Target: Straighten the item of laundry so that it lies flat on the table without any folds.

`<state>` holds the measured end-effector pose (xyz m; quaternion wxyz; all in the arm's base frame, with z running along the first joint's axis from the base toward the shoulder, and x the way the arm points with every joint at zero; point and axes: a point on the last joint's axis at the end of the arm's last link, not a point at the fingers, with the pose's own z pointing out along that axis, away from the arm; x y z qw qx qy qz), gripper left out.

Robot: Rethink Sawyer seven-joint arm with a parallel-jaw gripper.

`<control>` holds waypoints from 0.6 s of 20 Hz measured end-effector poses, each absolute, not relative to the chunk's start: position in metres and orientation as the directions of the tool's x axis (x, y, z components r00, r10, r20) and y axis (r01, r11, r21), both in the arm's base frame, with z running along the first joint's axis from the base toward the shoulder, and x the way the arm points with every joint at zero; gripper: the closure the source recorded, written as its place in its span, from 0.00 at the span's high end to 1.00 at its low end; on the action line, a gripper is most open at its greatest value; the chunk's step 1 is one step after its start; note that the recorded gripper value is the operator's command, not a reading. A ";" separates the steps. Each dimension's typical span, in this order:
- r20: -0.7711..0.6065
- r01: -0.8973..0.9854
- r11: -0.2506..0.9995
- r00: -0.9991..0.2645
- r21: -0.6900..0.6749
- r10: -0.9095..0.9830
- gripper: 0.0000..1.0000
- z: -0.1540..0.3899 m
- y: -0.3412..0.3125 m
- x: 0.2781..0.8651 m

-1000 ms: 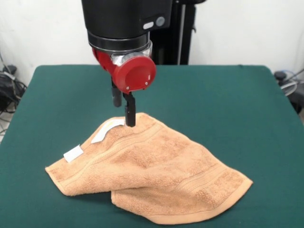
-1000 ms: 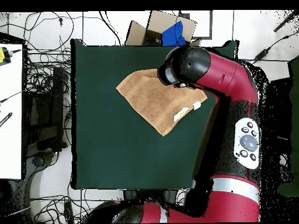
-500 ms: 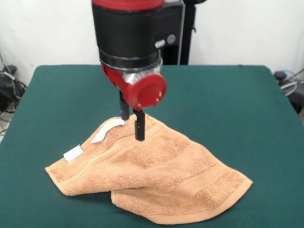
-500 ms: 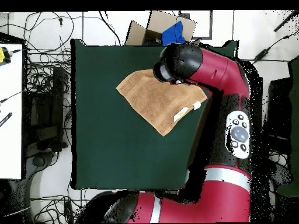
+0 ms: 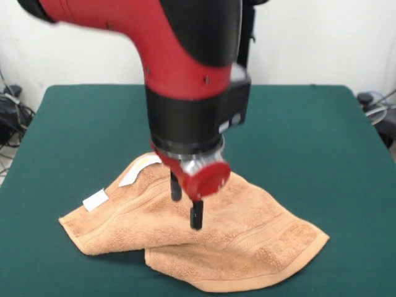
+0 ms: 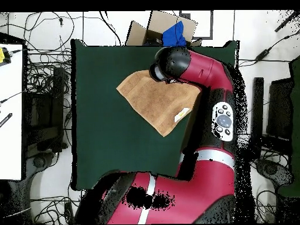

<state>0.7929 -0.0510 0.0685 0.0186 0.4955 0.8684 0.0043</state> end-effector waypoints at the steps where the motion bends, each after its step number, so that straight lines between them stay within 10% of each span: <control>1: -0.028 0.860 0.510 -0.509 0.025 0.860 1.00 0.063 -0.050 0.793; 12: -0.009 0.863 0.505 -0.505 0.010 0.863 1.00 -0.020 -0.048 0.785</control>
